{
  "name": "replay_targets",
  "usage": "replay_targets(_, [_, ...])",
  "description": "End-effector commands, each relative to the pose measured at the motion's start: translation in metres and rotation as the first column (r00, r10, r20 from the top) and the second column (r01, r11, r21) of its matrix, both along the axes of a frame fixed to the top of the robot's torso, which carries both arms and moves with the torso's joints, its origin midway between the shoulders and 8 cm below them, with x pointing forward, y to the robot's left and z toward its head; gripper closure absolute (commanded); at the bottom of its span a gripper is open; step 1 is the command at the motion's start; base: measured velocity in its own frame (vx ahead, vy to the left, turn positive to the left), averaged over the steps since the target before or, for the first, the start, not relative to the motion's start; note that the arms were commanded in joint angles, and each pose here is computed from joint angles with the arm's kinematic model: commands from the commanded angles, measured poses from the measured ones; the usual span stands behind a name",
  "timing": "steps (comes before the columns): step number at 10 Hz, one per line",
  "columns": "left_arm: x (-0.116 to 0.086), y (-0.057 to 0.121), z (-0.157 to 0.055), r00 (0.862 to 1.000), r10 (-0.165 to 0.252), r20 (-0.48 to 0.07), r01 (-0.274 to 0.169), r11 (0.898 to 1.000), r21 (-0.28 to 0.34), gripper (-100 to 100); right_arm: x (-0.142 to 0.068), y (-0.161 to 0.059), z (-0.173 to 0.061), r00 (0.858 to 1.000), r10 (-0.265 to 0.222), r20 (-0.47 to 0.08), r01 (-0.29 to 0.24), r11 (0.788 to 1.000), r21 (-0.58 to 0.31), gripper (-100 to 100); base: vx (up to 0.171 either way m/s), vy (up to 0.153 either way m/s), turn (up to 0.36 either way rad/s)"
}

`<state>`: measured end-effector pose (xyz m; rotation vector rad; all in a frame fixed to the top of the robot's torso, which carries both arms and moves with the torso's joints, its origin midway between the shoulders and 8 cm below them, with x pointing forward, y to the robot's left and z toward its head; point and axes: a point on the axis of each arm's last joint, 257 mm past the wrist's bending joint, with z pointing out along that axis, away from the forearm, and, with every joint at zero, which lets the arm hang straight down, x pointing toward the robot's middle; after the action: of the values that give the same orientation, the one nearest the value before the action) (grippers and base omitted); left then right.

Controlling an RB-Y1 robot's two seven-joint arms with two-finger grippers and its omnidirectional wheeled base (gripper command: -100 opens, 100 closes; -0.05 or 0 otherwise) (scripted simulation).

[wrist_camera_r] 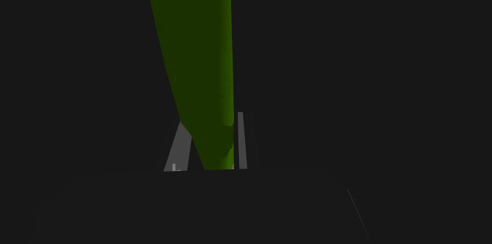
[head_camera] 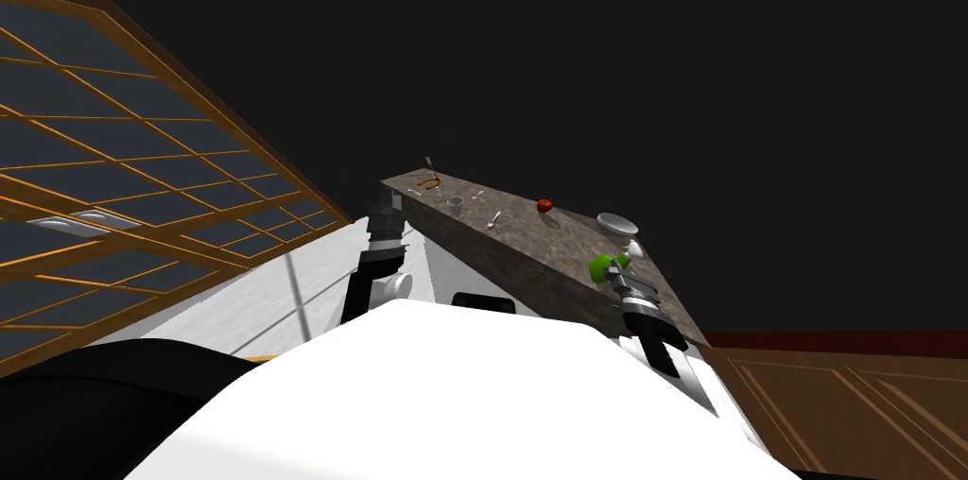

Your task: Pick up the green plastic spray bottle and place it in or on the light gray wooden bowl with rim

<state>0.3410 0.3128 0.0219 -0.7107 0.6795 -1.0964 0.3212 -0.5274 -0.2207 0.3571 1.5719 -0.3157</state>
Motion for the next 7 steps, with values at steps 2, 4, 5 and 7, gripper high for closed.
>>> replay_targets(2, [0.000,0.000,0.000,1.000,0.000,0.000,0.000,1.000,0.000,0,0.000,0.023,-0.005,0.999,0.041,-0.003,-0.041,0.999,0.002,100,0.054,-0.020,-0.233])
replay_targets(4, [0.000,0.000,0.000,1.000,0.000,0.000,0.000,1.000,0.000,0,0.000,0.040,-0.007,0.997,0.072,-0.004,-0.072,0.997,0.003,100,0.068,-0.029,-0.180])
replay_targets(5, [0.000,0.000,0.000,1.000,0.000,0.000,0.000,1.000,0.000,0,-0.001,0.033,-0.005,0.998,0.065,-0.002,-0.065,0.998,0.000,100,0.021,-0.010,-0.017])
replay_targets(7, [0.000,0.000,0.000,1.000,0.000,0.000,0.000,1.000,0.000,0,0.007,0.039,-0.002,0.997,0.081,0.006,-0.081,0.997,0.016,100,-0.070,-0.011,0.001])
